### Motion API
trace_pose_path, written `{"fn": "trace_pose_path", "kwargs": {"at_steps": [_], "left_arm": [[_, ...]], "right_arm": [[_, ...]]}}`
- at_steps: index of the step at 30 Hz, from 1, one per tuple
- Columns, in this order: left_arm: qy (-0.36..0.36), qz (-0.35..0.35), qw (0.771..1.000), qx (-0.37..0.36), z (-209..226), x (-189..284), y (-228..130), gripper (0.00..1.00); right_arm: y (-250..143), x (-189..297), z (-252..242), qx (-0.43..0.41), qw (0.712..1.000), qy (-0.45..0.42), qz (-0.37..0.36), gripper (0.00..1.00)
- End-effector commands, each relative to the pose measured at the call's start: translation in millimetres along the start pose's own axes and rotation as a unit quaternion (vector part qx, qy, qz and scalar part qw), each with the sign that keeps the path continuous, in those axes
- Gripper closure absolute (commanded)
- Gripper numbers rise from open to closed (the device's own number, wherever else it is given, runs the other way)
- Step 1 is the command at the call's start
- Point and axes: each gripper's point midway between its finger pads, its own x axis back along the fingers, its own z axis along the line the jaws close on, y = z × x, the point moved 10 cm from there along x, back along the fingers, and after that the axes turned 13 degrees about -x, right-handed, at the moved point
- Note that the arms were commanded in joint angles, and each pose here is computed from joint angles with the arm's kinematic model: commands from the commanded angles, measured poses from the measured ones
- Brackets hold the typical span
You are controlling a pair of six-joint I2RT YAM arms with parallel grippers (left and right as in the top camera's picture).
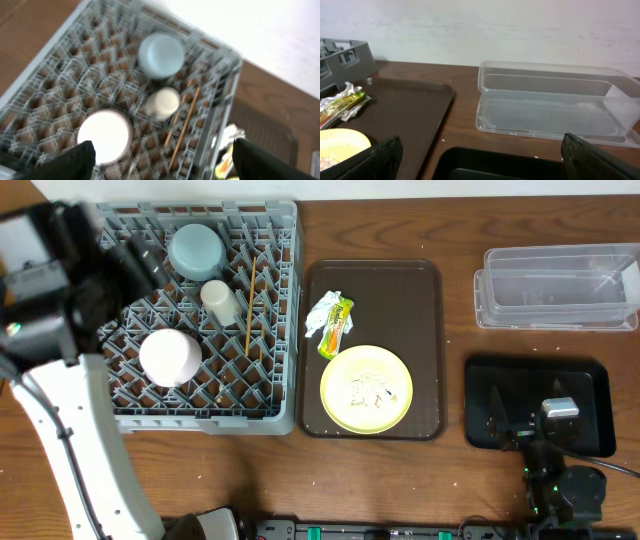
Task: Sort waste into correct bins and load items into the dishwasher
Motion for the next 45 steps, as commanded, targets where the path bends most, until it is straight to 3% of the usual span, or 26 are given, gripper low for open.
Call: {"fn": "trace_pose_path", "kwargs": {"at_steps": [1,4,6,9,13,16,18,20,22,25,29,31,33,39,45], "left_arm": [[0.013,0.060,0.998,0.033,12.6,-10.4,-13.5,0.11],[0.018,0.094,0.995,0.040,14.3,-9.6,-23.2,0.08],[0.017,0.109,0.993,0.043,14.0,-8.7,-27.6,0.07],[0.017,0.113,0.993,0.043,13.9,-8.5,-28.6,0.07],[0.017,0.113,0.993,0.043,13.9,-8.5,-28.6,0.06],[0.017,0.113,0.993,0.043,13.9,-8.5,-28.6,0.06],[0.017,0.113,0.993,0.043,13.9,-8.5,-28.6,0.06],[0.017,0.113,0.993,0.043,13.9,-8.5,-28.6,0.06],[0.017,0.113,0.993,0.043,13.9,-8.5,-28.6,0.06],[0.017,0.113,0.993,0.043,13.9,-8.5,-28.6,0.05],[0.017,0.113,0.993,0.043,13.9,-8.5,-28.6,0.05],[0.017,0.113,0.993,0.043,13.9,-8.5,-28.6,0.05],[0.017,0.113,0.993,0.043,13.9,-8.5,-28.6,0.05],[0.017,0.113,0.993,0.043,13.9,-8.5,-28.6,0.05],[0.017,0.113,0.993,0.043,13.9,-8.5,-28.6,0.05]], "right_arm": [[2.1,-0.2,1.8,-0.010,1.000,0.006,-0.009,0.01],[22.7,3.0,16.9,-0.117,0.986,0.100,-0.060,0.01],[32.6,9.6,33.0,-0.207,0.954,0.212,-0.048,0.01],[47.9,15.7,37.7,-0.239,0.935,0.248,-0.085,0.01],[70.7,27.8,42.2,-0.342,0.881,0.301,-0.127,0.01],[103.4,46.7,40.1,-0.382,0.836,0.316,-0.235,0.01],[124.8,54.9,42.7,-0.378,0.834,0.308,-0.257,0.01],[152.5,60.2,52.0,-0.327,0.861,0.299,-0.250,0.01],[186.8,55.3,68.5,-0.230,0.903,0.301,-0.205,0.01],[221.1,29.9,89.3,-0.154,0.923,0.340,-0.093,0.01],[245.8,-30.5,114.1,-0.119,0.896,0.416,0.099,0.01],[245.7,-50.9,125.0,-0.108,0.886,0.426,0.145,0.01],[241.4,-69.2,142.4,-0.086,0.878,0.432,0.186,0.01],[195.9,-121.1,219.5,0.033,0.913,0.285,0.291,0.01],[130.8,-171.1,262.1,0.099,0.875,0.212,0.423,0.01]]}}
